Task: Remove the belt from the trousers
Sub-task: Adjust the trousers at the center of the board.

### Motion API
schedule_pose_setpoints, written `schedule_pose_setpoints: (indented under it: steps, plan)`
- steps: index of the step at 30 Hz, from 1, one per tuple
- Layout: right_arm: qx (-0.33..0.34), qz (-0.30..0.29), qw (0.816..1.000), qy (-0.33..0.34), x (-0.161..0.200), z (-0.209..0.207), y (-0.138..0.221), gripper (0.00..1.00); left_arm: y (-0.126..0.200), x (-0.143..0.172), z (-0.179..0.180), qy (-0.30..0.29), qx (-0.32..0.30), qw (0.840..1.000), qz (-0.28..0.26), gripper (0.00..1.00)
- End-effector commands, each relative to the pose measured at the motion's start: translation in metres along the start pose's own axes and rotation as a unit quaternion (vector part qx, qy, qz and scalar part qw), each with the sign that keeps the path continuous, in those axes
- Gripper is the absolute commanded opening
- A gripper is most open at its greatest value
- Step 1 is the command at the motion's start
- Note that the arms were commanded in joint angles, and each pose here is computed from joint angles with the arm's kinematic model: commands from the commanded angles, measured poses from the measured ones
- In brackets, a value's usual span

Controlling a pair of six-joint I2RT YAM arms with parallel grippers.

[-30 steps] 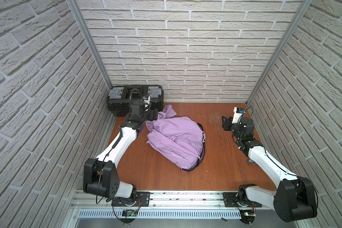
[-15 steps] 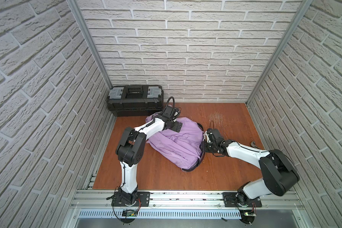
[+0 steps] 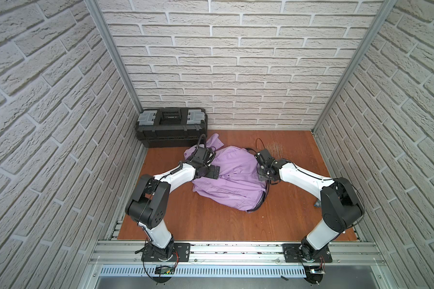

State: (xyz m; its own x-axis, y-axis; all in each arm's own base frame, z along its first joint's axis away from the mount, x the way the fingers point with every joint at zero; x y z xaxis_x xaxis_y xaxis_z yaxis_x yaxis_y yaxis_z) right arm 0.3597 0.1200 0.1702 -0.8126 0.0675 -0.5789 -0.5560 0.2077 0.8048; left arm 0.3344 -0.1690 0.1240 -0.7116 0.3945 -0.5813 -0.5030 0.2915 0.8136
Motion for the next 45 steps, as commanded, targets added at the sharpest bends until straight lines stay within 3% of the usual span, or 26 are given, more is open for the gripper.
schedule_pose_setpoints:
  steps: [1,4,8,12,14,16,18,20,23,26,28,33,36,39,42,45]
  plan:
    - [0.053,-0.172,0.983,0.03,-0.101,-0.004,0.05,0.03,0.015,-0.01,-0.015,0.037,0.027,0.997,-0.068,0.98]
    - [0.036,-0.252,0.966,0.046,-0.156,0.008,0.088,0.03,0.021,-0.005,-0.037,0.027,0.034,0.994,-0.105,0.96]
    - [-0.006,-0.376,0.92,0.112,-0.202,0.036,0.154,0.02,0.025,0.003,-0.084,0.022,0.05,0.982,-0.179,0.94]
    - [-0.045,-0.457,0.865,0.2,-0.2,0.068,0.202,0.02,0.043,-0.005,-0.119,-0.008,0.05,0.975,-0.216,0.96]
    - [-0.085,-0.465,0.856,0.21,-0.182,0.075,0.203,0.02,0.066,-0.015,-0.114,-0.003,0.036,0.968,-0.25,0.97]
    - [-0.145,-0.448,0.861,0.193,-0.152,0.077,0.188,0.02,0.098,-0.025,-0.103,-0.024,0.009,0.958,-0.284,0.98]
    - [-0.192,-0.406,0.87,0.204,-0.107,0.081,0.153,0.03,0.13,-0.032,-0.089,-0.065,-0.015,0.948,-0.312,0.98]
    - [-0.21,-0.361,0.882,0.217,-0.061,0.082,0.114,0.03,0.152,-0.031,-0.066,-0.066,-0.046,0.943,-0.323,0.98]
    - [-0.222,-0.293,0.902,0.227,-0.001,0.082,0.064,0.03,0.165,-0.015,-0.022,-0.001,-0.076,0.943,-0.324,0.98]
    - [-0.224,-0.24,0.91,0.255,0.04,0.087,0.037,0.03,0.159,0.001,0.013,0.072,-0.077,0.945,-0.309,0.98]
    - [-0.218,-0.221,0.914,0.261,0.053,0.088,0.029,0.03,0.15,0.003,0.023,0.081,-0.062,0.95,-0.295,0.98]
    - [-0.214,-0.194,0.921,0.261,0.064,0.084,0.027,0.03,0.11,-0.002,0.012,-0.042,-0.004,0.97,-0.238,0.98]
    - [-0.189,-0.179,0.933,0.247,0.061,0.075,0.032,0.15,0.095,-0.011,0.011,-0.118,-0.001,0.973,-0.2,0.98]
    - [-0.167,-0.167,0.944,0.229,0.054,0.065,0.043,0.13,0.089,-0.034,0.007,-0.177,0.023,0.964,-0.197,0.98]
    - [-0.163,-0.186,0.947,0.205,0.046,0.057,0.055,0.07,0.085,-0.057,-0.013,-0.249,0.064,0.946,-0.199,0.98]
    - [-0.157,-0.227,0.942,0.192,0.032,0.051,0.071,0.03,0.066,-0.069,-0.044,-0.356,0.062,0.922,-0.142,0.98]
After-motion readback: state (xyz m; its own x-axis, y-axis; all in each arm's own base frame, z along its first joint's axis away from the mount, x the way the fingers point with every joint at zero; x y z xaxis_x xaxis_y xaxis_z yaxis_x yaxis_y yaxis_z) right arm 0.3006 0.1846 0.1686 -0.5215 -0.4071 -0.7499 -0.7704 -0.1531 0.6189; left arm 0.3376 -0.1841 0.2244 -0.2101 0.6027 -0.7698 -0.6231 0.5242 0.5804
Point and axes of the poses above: each gripper's point midway between its finger pads, its own y axis back along the fingers, its own z axis along the line the jaws close on, x = y × z, the point moved 6 cm from there along y, back along the fingers, and after that the axes turned 14 degrees about -y, right-handed, at the moved point
